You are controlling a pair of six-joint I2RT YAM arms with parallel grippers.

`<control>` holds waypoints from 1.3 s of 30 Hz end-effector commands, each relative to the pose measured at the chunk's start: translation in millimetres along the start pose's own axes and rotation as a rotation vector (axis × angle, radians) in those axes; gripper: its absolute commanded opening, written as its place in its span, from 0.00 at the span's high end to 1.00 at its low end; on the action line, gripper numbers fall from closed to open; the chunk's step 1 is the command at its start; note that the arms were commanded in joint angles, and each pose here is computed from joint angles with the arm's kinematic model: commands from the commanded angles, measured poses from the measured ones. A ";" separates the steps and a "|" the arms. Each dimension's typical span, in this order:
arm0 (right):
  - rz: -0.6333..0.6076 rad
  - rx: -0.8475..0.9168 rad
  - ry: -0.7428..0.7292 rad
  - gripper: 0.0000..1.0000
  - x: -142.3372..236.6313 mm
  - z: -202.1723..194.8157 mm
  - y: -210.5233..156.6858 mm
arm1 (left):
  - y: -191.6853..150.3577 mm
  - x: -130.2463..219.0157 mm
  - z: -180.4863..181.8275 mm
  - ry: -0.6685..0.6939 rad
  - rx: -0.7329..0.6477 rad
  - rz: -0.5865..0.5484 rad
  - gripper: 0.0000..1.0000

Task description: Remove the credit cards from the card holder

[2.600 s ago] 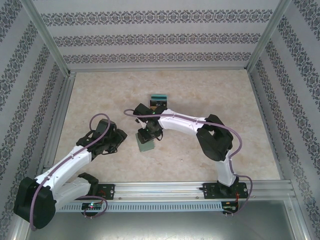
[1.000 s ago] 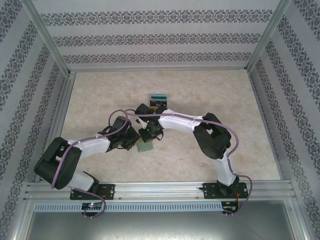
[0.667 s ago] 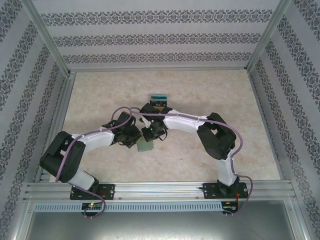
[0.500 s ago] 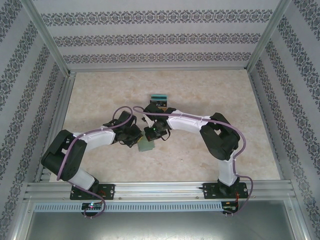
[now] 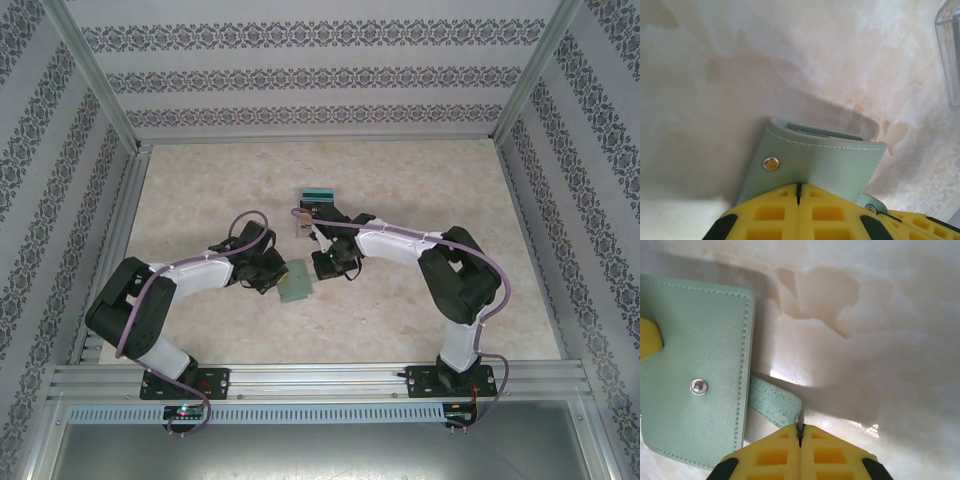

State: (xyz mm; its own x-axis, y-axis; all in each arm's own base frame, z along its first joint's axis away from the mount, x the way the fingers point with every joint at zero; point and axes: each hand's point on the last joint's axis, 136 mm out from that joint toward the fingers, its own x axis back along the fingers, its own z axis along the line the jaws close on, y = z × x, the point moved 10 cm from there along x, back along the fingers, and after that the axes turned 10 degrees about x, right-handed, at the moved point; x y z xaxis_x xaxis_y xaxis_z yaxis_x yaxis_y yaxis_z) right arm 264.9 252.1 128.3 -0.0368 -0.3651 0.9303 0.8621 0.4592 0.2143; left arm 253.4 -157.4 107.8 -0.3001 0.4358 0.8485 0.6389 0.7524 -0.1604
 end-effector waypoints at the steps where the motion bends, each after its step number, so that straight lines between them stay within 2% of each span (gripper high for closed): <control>1: 0.009 -0.024 0.037 1.00 16.5 5.0 -6.5 | 2.1 -5.2 46.9 0.256 -0.018 -0.064 0.83; 4: -0.035 -0.021 0.120 1.00 28.0 17.3 1.0 | 1.0 28.6 20.0 0.176 -0.094 -0.125 0.46; 5: -0.051 -0.016 0.152 1.00 32.1 22.4 4.4 | 1.6 43.2 12.0 0.158 -0.117 -0.158 0.40; 6: -0.061 -0.014 0.181 1.00 35.1 27.0 7.5 | 2.6 54.9 8.1 0.151 -0.129 -0.185 0.38; 8: -0.078 -0.002 0.252 1.00 40.2 39.2 14.5 | 7.4 77.8 6.2 0.134 -0.128 -0.230 0.29; 14: -0.133 0.029 0.426 1.00 54.0 68.8 32.1 | 15.3 116.1 21.9 0.056 -0.110 -0.299 0.25; 27: -0.150 -0.014 0.433 1.00 58.6 54.4 24.3 | 10.3 119.7 32.4 0.014 -0.131 -0.266 0.24; 34: -0.185 0.025 0.474 1.00 71.9 66.3 31.9 | 11.0 119.0 31.9 0.018 -0.135 -0.267 0.24; 39: -0.176 0.002 0.433 1.00 64.5 55.9 27.6 | 10.3 118.3 31.2 0.012 -0.143 -0.255 0.24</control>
State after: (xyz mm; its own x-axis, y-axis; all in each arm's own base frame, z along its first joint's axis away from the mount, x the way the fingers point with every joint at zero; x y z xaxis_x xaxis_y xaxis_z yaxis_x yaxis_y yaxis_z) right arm 258.2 290.0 200.0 0.0560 -0.7241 0.6874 0.8673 0.3764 0.3259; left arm 205.8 -84.7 193.5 -0.4763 0.2295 0.8488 0.6181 0.7740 0.1376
